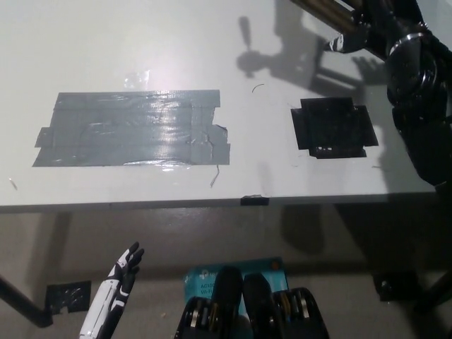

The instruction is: A person hands a tripod to the robot which it grabs with its right hand and places in the middle of the table in front of it

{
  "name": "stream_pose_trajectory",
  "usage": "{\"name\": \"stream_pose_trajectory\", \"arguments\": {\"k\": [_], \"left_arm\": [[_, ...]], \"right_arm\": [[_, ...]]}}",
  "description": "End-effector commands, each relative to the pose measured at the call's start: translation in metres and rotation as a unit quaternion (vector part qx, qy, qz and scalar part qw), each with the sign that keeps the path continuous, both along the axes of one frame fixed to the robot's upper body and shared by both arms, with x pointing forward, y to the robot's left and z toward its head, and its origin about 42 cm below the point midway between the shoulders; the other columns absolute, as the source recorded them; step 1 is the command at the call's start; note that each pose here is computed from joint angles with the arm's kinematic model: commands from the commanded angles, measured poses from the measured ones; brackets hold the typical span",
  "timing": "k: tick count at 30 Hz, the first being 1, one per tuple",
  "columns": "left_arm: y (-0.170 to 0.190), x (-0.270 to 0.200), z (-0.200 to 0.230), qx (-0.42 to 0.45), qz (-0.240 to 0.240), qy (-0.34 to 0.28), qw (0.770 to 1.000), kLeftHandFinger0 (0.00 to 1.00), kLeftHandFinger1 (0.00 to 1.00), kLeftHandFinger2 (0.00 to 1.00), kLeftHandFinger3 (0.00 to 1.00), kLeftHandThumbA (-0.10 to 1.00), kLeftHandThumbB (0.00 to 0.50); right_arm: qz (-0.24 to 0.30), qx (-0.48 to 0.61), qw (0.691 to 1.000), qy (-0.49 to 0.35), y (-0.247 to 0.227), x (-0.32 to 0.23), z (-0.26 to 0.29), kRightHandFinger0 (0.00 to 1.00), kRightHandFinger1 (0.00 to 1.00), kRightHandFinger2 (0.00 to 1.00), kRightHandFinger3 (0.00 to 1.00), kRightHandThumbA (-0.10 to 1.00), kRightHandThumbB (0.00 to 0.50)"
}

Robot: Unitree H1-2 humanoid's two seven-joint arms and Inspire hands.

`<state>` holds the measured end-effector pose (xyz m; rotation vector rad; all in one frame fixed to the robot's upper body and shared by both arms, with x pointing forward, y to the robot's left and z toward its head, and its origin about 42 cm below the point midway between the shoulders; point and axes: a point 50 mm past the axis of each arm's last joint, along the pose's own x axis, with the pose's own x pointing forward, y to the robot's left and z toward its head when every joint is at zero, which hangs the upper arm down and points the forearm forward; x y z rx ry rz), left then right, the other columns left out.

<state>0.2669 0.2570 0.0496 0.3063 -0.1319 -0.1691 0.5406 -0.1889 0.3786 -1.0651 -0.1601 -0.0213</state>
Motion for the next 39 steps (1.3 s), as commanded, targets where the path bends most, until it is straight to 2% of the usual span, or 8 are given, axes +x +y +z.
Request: {"name": "stream_pose_trajectory", "arguments": {"k": [1,10,13,15,16,20,23,39], "left_arm": [[0.0,0.007,0.015,0.01,-0.014,-0.029,0.999,1.0,1.0,1.0,1.0,1.0,0.309],[-0.001,0.007,0.015,0.002,-0.015,-0.029,0.999,1.0,1.0,1.0,1.0,1.0,0.313],[-0.002,0.006,0.015,0.003,-0.019,-0.029,0.999,1.0,1.0,1.0,1.0,1.0,0.302],[-0.002,0.003,0.014,0.001,-0.018,-0.027,0.999,1.0,1.0,1.0,1.0,1.0,0.303],[-0.002,0.002,0.015,0.003,-0.018,-0.027,0.999,1.0,1.0,1.0,1.0,1.0,0.302],[0.0,0.006,0.017,0.004,-0.019,-0.029,0.999,1.0,1.0,1.0,1.0,1.0,0.306],[0.001,0.006,0.018,0.004,-0.016,-0.028,0.999,1.0,1.0,1.0,1.0,1.0,0.312],[0.0,0.01,0.02,0.017,-0.02,-0.038,0.999,1.0,1.0,1.0,1.0,1.0,0.293]], "right_arm": [[0.032,0.003,0.999,-0.036,0.013,0.003,0.038,1.0,1.0,1.0,1.0,1.0,0.413],[0.037,-0.037,0.996,-0.069,0.038,0.017,0.055,1.0,1.0,1.0,1.0,1.0,0.433],[0.029,-0.019,0.991,-0.131,0.048,0.03,0.052,0.95,0.84,0.78,0.87,0.3,0.26],[0.021,-0.033,0.986,-0.161,0.049,0.033,0.044,0.1,0.3,0.48,0.54,-0.09,0.274],[0.022,-0.043,0.98,-0.193,0.048,0.034,0.037,0.0,0.08,0.29,0.34,-0.1,0.239],[0.021,-0.063,0.972,-0.225,0.043,0.035,0.027,0.33,0.67,0.82,0.62,-0.1,0.205],[0.025,-0.049,0.972,-0.227,0.042,0.035,0.022,0.04,0.33,0.73,0.67,-0.1,0.163],[0.084,-0.083,0.959,-0.257,0.027,0.018,-0.008,0.0,0.46,0.88,0.86,-0.1,0.192]]}}
